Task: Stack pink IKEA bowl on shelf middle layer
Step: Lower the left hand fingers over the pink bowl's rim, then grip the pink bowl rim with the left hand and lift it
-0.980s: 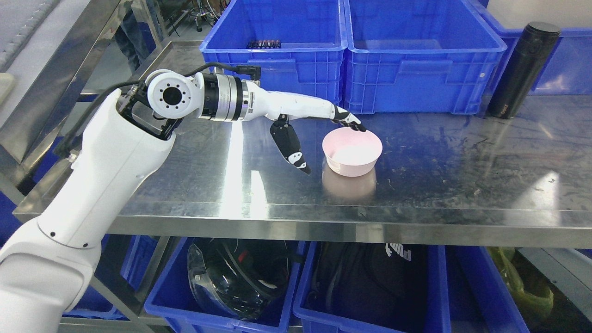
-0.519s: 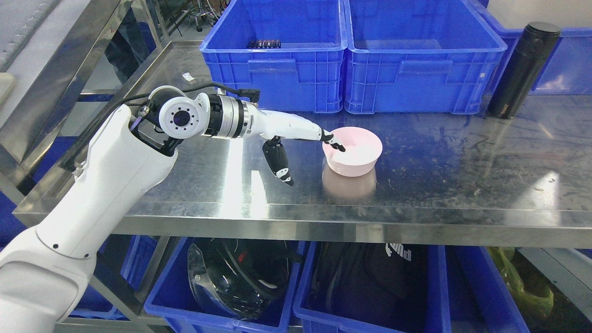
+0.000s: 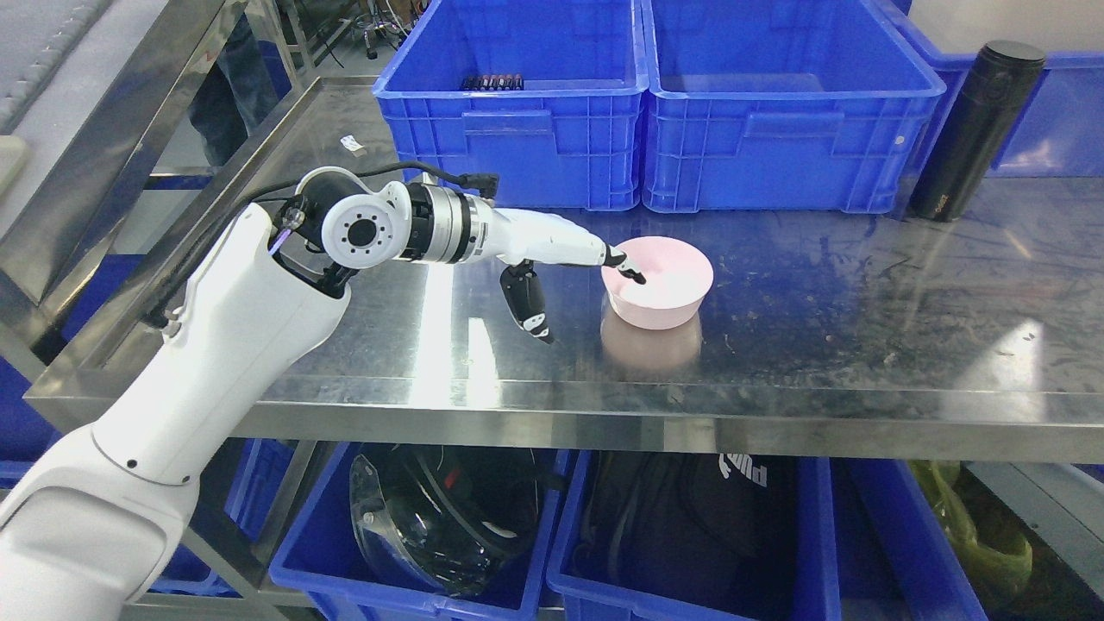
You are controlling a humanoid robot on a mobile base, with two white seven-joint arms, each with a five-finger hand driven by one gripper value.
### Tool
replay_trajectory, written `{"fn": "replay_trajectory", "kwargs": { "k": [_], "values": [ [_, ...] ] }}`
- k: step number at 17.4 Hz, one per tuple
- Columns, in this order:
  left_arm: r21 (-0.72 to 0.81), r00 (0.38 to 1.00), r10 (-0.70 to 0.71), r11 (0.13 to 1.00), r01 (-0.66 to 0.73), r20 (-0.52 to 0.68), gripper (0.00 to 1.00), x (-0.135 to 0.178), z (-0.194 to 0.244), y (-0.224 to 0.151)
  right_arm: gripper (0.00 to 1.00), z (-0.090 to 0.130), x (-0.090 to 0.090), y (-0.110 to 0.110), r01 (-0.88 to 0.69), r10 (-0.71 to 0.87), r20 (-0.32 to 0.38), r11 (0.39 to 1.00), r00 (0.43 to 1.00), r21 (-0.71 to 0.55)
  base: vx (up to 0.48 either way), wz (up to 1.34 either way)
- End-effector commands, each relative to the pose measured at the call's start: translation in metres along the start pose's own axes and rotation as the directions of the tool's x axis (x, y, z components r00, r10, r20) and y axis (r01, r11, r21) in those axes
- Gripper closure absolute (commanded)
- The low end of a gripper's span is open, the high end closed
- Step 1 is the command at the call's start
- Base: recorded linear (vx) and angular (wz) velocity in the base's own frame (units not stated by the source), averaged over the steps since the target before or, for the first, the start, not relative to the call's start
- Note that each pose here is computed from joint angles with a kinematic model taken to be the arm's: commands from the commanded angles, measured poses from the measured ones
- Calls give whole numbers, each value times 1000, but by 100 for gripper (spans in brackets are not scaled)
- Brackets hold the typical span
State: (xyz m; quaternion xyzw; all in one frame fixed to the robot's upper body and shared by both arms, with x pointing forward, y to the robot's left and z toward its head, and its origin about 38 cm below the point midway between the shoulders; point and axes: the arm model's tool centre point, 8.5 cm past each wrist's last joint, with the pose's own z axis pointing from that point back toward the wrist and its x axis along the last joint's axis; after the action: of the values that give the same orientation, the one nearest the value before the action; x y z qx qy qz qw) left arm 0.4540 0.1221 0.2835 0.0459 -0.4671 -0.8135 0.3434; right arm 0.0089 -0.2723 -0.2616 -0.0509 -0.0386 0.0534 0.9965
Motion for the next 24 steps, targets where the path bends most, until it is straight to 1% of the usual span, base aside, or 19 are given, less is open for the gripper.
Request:
{"fn": "replay_trajectory", "kwargs": {
  "k": [1,5,9,10,13,16,17,18,20,22,24],
  "values": [
    [-34,998,13,999,-12,54,14,12,-35,-3,0,0,3,-11,-1,1,13,1000,1000,-17,0,0],
    [-72,1000,-4,997,6,29,14,6,-44,-14,0,0,3,-11,-1,1,13,1000,1000,-17,0,0],
    [-109,999,-30,994,32,21,19,8,-64,-20,0,0,3,-11,-1,1,13,1000,1000,-17,0,0],
    [-114,998,-57,992,59,20,23,8,-70,-20,0,0,3,-11,-1,1,13,1000,1000,-17,0,0],
    [-129,995,-98,986,102,32,42,8,-82,-21,0,0,3,-11,-1,1,13,1000,1000,-17,0,0],
    [-82,993,-105,991,109,51,75,5,-73,-10,0,0,3,-11,-1,1,13,1000,1000,-17,0,0],
    [-44,990,-116,992,120,82,94,2,-69,-7,0,0,2,-11,-1,1,11,1000,1000,-17,0,0],
    [1,983,-143,990,144,119,100,-1,-64,-3,0,0,3,-11,-1,1,13,1000,1000,-17,0,0],
    [71,978,-153,987,144,140,100,-4,-54,6,0,0,3,-11,-1,1,13,1000,1000,-17,2,-7],
    [154,981,-119,983,95,155,100,-9,-45,11,0,0,3,-11,-1,1,13,1000,1000,-17,2,-7],
    [239,974,-138,966,93,177,100,-12,-33,17,0,0,2,-11,-1,1,11,1000,1000,-17,0,0]
  ]
}}
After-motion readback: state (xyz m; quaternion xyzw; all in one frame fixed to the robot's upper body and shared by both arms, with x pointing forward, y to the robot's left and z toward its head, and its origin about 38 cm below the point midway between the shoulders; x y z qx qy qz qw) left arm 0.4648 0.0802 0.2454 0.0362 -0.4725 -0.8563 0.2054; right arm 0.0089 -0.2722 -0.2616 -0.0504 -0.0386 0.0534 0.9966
